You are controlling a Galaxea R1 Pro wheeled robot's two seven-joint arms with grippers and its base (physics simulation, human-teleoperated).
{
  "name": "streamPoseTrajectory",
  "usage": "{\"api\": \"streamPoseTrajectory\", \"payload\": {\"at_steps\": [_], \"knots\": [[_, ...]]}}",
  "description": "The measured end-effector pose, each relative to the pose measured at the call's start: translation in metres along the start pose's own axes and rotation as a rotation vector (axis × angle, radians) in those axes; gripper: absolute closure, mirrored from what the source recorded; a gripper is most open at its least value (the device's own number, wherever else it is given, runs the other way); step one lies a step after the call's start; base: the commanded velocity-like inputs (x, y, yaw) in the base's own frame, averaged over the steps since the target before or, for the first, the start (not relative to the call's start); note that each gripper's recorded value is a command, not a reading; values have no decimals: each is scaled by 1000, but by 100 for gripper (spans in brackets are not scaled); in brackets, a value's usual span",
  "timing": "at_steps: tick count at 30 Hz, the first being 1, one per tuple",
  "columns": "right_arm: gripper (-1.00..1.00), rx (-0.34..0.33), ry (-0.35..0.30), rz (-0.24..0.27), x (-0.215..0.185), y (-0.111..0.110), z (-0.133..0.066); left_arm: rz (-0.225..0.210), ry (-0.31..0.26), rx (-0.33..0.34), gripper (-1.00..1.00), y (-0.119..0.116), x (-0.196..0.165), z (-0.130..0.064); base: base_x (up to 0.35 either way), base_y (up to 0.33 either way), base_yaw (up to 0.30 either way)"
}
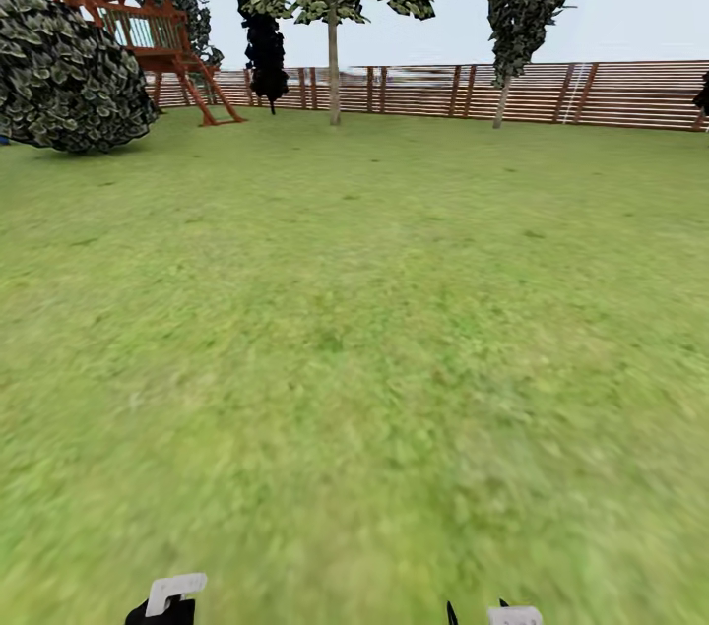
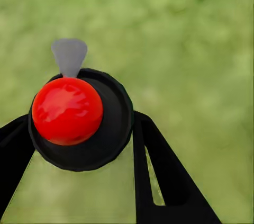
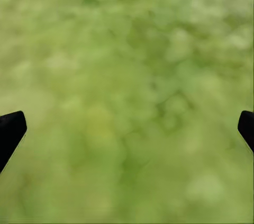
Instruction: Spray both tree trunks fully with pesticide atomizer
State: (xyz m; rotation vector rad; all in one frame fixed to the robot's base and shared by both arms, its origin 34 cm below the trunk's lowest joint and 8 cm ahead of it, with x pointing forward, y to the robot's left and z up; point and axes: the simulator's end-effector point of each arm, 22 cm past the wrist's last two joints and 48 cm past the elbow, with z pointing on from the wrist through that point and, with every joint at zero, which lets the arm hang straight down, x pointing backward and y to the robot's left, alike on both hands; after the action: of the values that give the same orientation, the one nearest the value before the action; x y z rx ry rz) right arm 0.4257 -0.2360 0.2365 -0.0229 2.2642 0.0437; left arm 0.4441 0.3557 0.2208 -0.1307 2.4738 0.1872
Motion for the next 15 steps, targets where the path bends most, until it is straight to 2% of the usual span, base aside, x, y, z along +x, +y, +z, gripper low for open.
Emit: {"api": "streamPoseTrajectory", "payload": {"at_steps": [15], "knots": [[-100, 0, 0, 0, 0, 0, 0, 0, 0, 0, 100, 0, 0, 0, 339, 0, 0]]}}
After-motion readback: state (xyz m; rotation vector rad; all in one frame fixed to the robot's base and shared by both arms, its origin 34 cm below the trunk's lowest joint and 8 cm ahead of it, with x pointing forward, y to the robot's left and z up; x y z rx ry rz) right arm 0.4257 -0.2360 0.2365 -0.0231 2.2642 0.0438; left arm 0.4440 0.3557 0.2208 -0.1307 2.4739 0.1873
